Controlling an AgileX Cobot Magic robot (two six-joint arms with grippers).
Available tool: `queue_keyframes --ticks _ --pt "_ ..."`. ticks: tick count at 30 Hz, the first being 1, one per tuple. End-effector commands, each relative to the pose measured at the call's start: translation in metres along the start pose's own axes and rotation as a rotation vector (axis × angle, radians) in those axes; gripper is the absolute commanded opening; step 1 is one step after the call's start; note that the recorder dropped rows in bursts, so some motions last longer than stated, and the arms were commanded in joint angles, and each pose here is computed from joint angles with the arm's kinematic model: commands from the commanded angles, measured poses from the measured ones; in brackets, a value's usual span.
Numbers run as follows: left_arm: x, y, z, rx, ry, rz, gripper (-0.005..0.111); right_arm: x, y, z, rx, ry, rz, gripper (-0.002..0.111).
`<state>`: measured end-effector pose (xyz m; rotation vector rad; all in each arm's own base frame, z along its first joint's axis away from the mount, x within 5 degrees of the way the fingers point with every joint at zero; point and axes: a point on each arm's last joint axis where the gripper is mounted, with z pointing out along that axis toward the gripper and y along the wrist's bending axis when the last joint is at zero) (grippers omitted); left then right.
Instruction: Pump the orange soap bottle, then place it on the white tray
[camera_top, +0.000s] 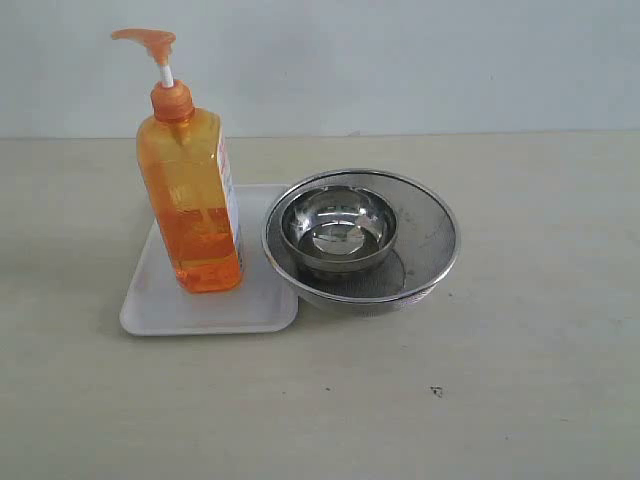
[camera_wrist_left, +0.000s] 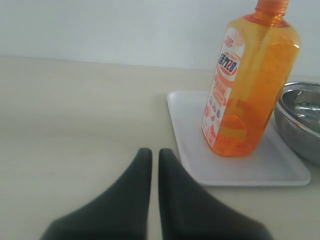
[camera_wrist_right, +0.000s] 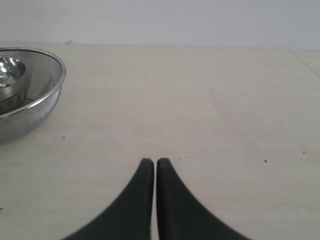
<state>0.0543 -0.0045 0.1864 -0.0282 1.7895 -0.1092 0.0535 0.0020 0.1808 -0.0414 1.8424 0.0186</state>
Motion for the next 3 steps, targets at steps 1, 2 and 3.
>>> queue_keyframes --ticks 1,2,3 --pt "0.0005 0.0000 0.0001 -0.001 -0.003 -0.005 0.005 -0.0015 -0.0001 -0.0005 0.002 -0.018 0.000 0.000" --pt "0.0005 0.0000 0.0001 -0.001 -0.003 -0.005 0.005 -0.0015 -0.0001 -0.0005 0.002 -0.018 0.000 0.000" --pt "0.0005 0.0000 0.0001 -0.001 -0.003 -0.005 0.005 -0.0015 -0.0001 -0.0005 0.002 -0.018 0.000 0.000"
